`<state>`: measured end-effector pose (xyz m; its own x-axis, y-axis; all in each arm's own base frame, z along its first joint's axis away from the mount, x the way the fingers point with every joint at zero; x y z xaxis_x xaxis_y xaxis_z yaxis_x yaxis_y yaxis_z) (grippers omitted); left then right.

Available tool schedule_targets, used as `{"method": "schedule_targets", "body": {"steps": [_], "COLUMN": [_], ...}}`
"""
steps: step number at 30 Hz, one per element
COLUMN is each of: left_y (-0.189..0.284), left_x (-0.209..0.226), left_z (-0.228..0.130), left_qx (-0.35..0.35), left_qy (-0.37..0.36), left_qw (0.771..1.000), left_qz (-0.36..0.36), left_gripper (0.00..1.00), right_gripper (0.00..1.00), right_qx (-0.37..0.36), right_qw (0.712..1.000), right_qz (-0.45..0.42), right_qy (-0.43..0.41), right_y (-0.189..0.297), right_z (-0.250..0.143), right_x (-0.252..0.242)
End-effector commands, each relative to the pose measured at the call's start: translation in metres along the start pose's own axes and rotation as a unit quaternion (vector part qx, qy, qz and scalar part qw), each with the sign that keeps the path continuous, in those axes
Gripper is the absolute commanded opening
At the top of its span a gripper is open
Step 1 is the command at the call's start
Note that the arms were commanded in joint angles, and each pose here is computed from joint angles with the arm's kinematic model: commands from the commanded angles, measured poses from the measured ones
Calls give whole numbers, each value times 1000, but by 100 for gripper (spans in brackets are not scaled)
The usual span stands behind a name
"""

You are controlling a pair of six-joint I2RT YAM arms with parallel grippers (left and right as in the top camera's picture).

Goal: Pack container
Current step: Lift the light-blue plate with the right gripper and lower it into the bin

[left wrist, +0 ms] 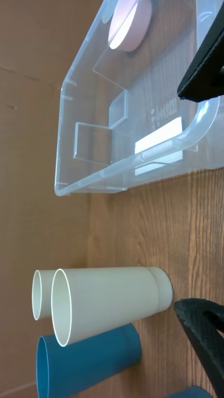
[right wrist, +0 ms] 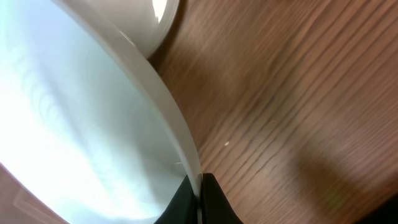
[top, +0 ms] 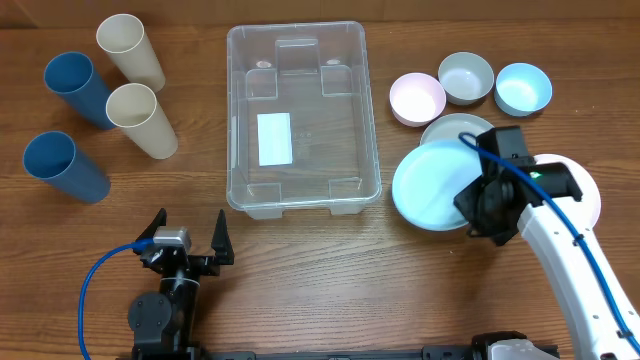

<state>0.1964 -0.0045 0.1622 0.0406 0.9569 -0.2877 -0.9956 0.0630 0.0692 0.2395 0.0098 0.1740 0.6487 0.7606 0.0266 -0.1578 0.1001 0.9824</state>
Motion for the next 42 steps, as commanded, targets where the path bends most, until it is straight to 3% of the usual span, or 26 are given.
{"method": "schedule_targets", "body": {"steps": [1,4,7,14,23,27,37,42], "left_y": [0,0,0,0,0,0,0,0], "left_x": [0,0,0,0,0,0,0,0], "left_z": [0,0,0,0,0,0,0,0], "left_qx": [-1,-1,-1,-1,-1,-1,-1,-1], "left_qy": [-11,-11,-11,-11,-11,-11,-11,-11], "left_qw": [1000,1000,1000,1000,1000,1000,1000,1000], "left_qz": [-2,-2,-2,-2,-2,-2,-2,-2], "left_gripper": [100,100,100,100,100,100,100,100], "right_gripper": [4,4,8,8,4,4,4,20], "right_qx": [-103,-153,-160,-148,-58,-30,0,-4], "right_qw": [994,984,950,904,908,914,910,910], "right_qz": [19,80,228,315,232,203,172,165], "right_qy": [16,47,141,248,344,350,378,381], "right_y": [51,98,139,143,36,4,-21,-23], "right_z": [39,59,58,21,-38,-43,-68,-70], "right_x": [13,31,72,147,229,235,233,233]}}
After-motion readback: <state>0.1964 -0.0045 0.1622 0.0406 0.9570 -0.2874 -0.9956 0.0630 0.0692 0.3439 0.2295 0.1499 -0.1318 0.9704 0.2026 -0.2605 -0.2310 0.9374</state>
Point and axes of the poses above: each gripper's point midway between its finger pads, its own y axis back along the fingers, its own x axis along the line the jaws close on, z = x × y, the point moved 5 cm from there along y, back along the fingers, and after that the axes turned 11 degrees about y, right-handed, at the moved point
